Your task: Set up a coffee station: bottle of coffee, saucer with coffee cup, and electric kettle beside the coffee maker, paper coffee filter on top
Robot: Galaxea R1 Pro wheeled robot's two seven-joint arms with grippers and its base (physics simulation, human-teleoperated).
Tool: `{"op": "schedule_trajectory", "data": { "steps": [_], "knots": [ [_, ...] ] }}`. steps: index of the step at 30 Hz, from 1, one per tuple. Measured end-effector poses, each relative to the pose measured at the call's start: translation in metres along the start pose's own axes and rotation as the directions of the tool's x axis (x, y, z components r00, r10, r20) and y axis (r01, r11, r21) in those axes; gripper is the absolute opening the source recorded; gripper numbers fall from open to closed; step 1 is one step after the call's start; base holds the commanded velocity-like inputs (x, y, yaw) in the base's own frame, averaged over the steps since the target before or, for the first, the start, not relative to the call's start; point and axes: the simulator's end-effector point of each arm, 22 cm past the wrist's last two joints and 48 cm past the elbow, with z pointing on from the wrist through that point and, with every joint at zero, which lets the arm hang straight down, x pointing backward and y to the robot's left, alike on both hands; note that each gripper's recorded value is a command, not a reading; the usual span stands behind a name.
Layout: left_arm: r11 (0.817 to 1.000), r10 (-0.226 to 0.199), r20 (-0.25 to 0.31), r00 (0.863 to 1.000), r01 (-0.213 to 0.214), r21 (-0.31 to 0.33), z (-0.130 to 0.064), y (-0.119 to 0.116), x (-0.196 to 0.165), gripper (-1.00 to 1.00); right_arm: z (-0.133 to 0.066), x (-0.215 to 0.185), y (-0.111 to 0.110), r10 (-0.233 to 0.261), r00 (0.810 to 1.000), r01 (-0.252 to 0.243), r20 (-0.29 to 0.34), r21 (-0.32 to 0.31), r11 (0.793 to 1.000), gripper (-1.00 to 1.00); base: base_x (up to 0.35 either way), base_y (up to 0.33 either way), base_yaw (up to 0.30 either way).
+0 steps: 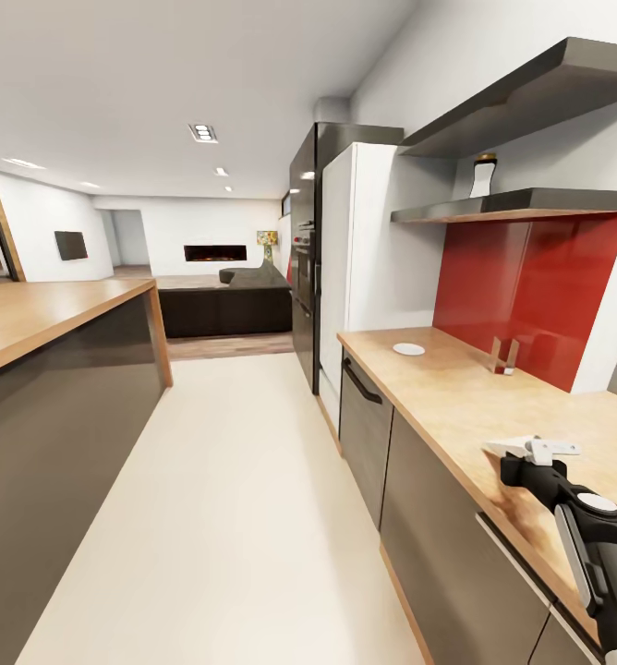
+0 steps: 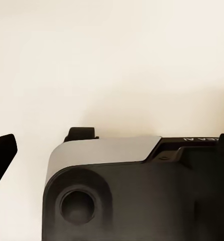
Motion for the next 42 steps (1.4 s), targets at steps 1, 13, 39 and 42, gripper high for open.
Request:
{"op": "schedule_trajectory", "data": {
  "steps": [1, 13, 39, 42],
  "knots": [
    [1.0, 0.0, 0.0, 1.0, 0.0, 0.0, 0.0, 0.0, 0.0, 1.0, 0.0, 0.0, 0.0, 0.0, 1.0, 0.0, 0.0, 0.0, 1.0, -1.0, 0.0, 0.0, 0.0],
    [1.0, 0.0, 0.0, 1.0, 0.0, 0.0, -0.008, 0.0, -0.003, 1.0, -0.002, -0.009, -0.001, 0.0, 1.0, 0.0, 0.002, 0.001, 1.0, -1.0, 0.0, 0.0, 0.0],
    [1.0, 0.0, 0.001, 1.0, 0.0, 0.0, -0.008, 0.0, -0.003, 1.0, -0.012, -0.034, -0.034, -0.02, 0.998, 0.011, 0.053, 0.169, 0.986, -1.0, 0.0, 0.0, 0.0],
    [1.0, 0.0, 0.001, 1.0, 0.0, 0.0, -0.008, 0.0, -0.003, 1.0, -0.012, -0.034, -0.034, -0.025, 0.998, 0.015, 0.053, 0.18, 0.983, -1.0, 0.0, 0.0, 0.0]
  ]
}}
